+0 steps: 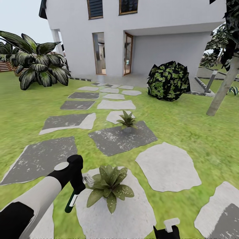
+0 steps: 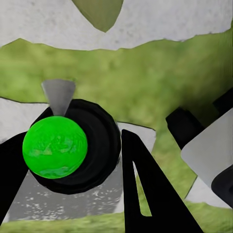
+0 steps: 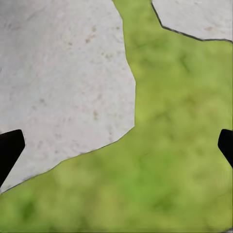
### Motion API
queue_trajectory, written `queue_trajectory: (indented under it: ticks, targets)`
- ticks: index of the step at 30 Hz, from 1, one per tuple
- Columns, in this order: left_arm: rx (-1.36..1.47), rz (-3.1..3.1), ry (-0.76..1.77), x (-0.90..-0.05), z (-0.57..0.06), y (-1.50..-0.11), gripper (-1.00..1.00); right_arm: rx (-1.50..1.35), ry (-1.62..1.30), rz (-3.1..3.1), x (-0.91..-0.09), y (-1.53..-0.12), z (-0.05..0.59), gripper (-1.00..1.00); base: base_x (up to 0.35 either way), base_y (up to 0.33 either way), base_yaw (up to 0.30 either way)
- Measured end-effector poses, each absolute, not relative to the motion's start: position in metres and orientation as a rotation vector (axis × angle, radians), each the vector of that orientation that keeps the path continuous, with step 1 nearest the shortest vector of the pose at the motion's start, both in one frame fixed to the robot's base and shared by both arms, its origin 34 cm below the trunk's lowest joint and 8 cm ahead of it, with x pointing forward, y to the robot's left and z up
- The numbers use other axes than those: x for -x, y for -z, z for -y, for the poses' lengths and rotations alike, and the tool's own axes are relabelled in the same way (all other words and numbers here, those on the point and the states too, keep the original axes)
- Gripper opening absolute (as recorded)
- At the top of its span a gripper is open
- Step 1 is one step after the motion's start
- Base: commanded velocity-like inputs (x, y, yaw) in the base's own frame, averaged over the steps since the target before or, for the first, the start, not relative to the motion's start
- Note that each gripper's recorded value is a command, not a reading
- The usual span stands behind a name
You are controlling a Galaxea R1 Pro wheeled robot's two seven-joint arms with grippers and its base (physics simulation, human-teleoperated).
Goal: Pick up the pesticide atomizer in the garden and spray insectifuge to fully cover both potted plants in the garden.
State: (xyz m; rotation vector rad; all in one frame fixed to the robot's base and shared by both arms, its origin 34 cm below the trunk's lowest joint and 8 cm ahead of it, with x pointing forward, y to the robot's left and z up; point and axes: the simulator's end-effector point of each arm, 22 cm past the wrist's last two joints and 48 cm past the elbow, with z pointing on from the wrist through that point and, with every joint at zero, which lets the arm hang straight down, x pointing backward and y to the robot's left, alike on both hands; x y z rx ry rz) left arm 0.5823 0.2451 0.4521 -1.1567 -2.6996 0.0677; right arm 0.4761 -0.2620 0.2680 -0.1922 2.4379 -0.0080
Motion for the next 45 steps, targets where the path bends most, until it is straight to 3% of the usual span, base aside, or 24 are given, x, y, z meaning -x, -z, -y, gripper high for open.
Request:
queue_trajectory:
  ticks: [18,28,36,45]
  targets:
    - [1.111,2.661,-0.077,-0.558,-0.256,-0.433,-1.0,0.194,0.008,-2.438,-0.476,-0.268,0.262,1.0,-0.051,0.049,0.0]
    - [1.096,2.667,-0.143,-0.551,-0.245,-0.43,-1.0,0.194,0.008,-2.437,-0.476,-0.268,0.262,1.0,0.205,0.071,0.0]
    - [1.099,2.631,-0.088,-0.518,-0.253,-0.397,-1.0,0.194,0.008,-2.438,-0.476,-0.268,0.262,1.0,0.026,0.006,0.0]
    - [1.137,2.659,-0.199,-0.508,-0.238,-0.383,-1.0,0.194,0.008,-2.438,-0.476,-0.268,0.262,1.0,0.0,0.0,0.0]
